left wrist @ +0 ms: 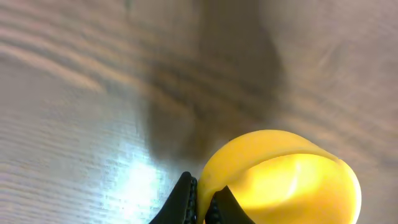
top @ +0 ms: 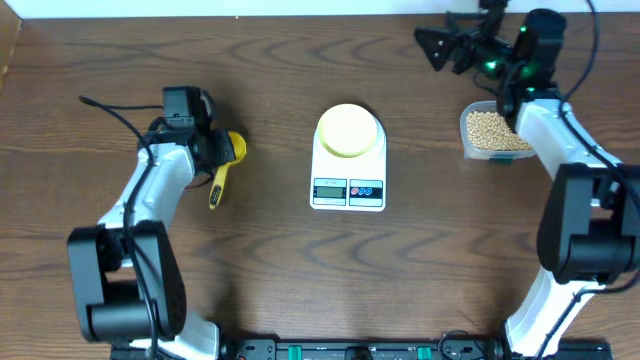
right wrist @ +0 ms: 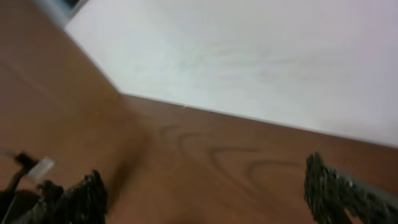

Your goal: Scoop item into bowl and weigh 50g on scale

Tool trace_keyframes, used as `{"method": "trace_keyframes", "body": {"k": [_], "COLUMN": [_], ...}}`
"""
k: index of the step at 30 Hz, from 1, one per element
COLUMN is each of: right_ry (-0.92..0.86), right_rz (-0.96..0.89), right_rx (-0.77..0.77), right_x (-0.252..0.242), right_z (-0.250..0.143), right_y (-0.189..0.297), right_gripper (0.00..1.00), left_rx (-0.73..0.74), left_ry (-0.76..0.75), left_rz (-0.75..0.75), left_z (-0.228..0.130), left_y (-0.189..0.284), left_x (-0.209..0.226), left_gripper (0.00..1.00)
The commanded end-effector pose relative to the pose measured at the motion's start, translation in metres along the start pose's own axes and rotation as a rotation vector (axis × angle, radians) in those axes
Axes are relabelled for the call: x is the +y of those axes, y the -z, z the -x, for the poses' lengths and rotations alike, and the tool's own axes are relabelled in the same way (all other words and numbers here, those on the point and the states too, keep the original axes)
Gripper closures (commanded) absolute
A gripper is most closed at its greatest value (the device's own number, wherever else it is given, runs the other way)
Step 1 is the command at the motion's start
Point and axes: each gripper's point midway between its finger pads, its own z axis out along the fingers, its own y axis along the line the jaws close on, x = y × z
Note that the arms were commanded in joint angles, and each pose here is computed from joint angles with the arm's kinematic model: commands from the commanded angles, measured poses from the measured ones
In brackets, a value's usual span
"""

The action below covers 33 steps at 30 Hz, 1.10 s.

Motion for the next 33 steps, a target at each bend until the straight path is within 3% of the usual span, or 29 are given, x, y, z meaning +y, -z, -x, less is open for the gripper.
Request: {"method": "trace_keyframes", "body": {"k": [1, 8, 12, 21, 33], "right_ry": [-0.035, 0.002, -0.002, -0.008, -0.003], "right_rz": [0.098, 0.098, 0.112, 0.125, 0.141], "right_rx": [0.027, 0.006, 0.020, 0.036, 0.042], "right_x": [0.027, 0.046, 0.055, 0.062, 0.071], "right_z": [-0.010, -0.012, -0.017, -0.022, -0.025], "right_y": [-0.021, -0.041, -0.048, -0.052, -0.057], "right_gripper": [0.01, 0.01, 0.01, 0.01, 0.01], "left_rx": [-0.119, -0.318, -0.394, -0.387, -0.363], "left_ry": [0.092, 0.216, 0.399, 0.857, 1.099], "left_rz": [-0.018, -0.103, -0.176, -0.300, -0.347], "left_z": [0.032, 0.076, 0.096, 0.106, 0.107], "left_y": [0.026, 0.061, 0.073, 0.078, 0.078], "left_x": [-0.004, -0.017, -0.022, -0.025, -0.024], "left_gripper": [0.92, 0.92, 0.92, 0.92, 0.92]}}
